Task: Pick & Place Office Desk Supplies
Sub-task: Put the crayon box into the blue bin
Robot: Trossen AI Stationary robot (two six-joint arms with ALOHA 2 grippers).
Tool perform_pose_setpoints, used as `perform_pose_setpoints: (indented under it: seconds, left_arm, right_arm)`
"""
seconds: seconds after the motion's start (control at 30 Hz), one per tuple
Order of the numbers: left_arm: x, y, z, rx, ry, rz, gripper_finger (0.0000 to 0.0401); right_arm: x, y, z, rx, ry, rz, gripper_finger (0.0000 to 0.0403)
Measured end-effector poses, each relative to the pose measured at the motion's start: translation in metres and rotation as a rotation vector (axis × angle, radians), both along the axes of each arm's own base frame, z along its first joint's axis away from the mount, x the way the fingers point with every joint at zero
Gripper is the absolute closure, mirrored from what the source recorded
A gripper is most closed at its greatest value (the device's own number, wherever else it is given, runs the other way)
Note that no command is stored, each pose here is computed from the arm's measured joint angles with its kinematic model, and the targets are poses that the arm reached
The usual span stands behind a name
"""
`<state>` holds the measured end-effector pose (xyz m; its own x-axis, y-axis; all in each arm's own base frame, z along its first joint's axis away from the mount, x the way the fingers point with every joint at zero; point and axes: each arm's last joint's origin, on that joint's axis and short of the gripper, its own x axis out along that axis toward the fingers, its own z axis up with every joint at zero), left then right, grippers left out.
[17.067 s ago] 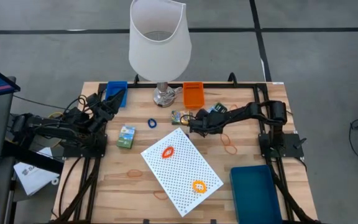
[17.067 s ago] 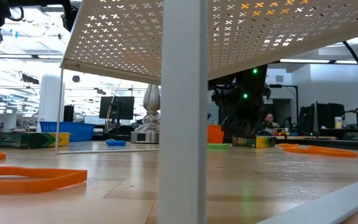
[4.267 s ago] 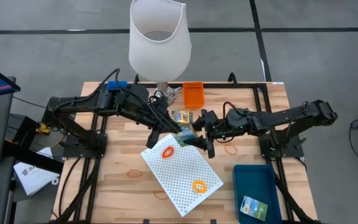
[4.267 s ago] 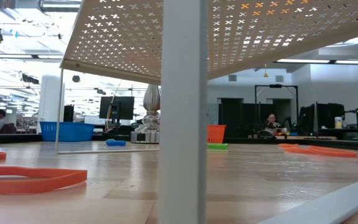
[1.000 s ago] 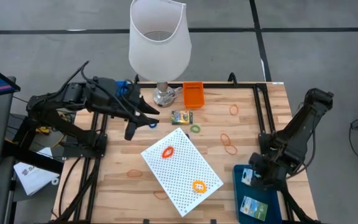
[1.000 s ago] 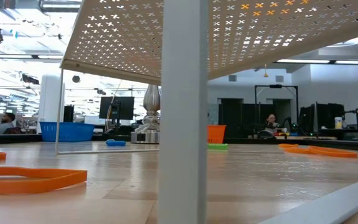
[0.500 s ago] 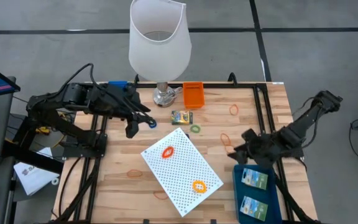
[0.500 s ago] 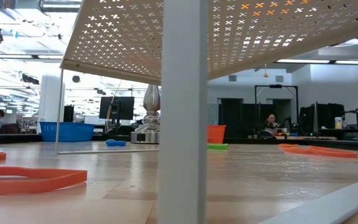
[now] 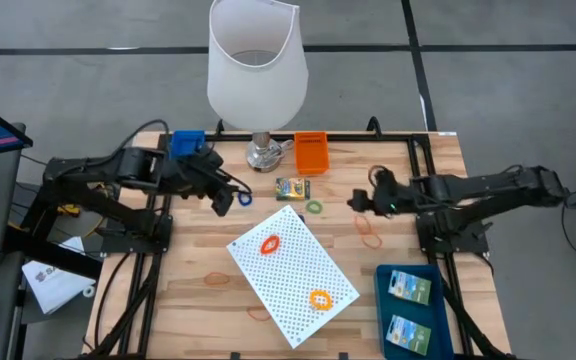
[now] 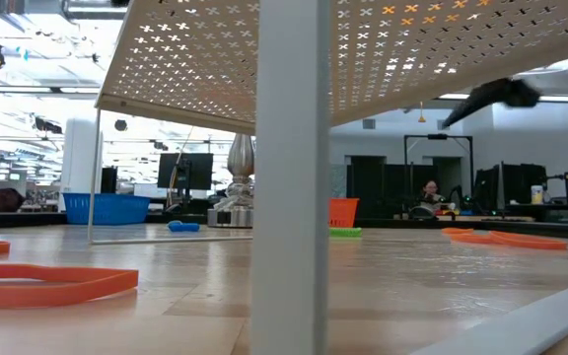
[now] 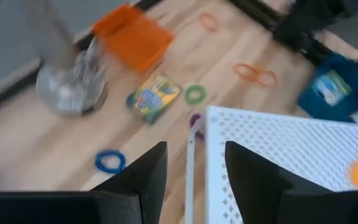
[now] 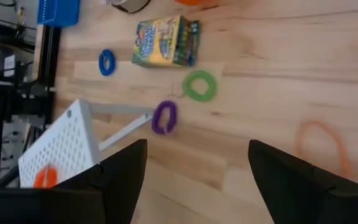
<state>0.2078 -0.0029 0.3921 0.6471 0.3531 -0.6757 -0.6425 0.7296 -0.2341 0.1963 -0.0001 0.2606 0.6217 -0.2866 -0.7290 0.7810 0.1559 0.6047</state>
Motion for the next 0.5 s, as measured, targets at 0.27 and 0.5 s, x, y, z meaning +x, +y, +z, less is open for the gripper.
perform_pose_setpoints:
  seconds: [0.27,0.5]
  left_arm:
    - [-0.016,0.008,-0.044,-0.147,-0.317,0.151,0.0259]
    - [-0.028,0.008,-0.060,-0.201,-0.406,0.180,0.0274]
  right_arm:
    - [0.041,-0.049,-0.032,0.089,-0.051,0.070,0.0127]
    - [0.074,-0.079,-0.059,0.150,-0.078,0.114,0.0127]
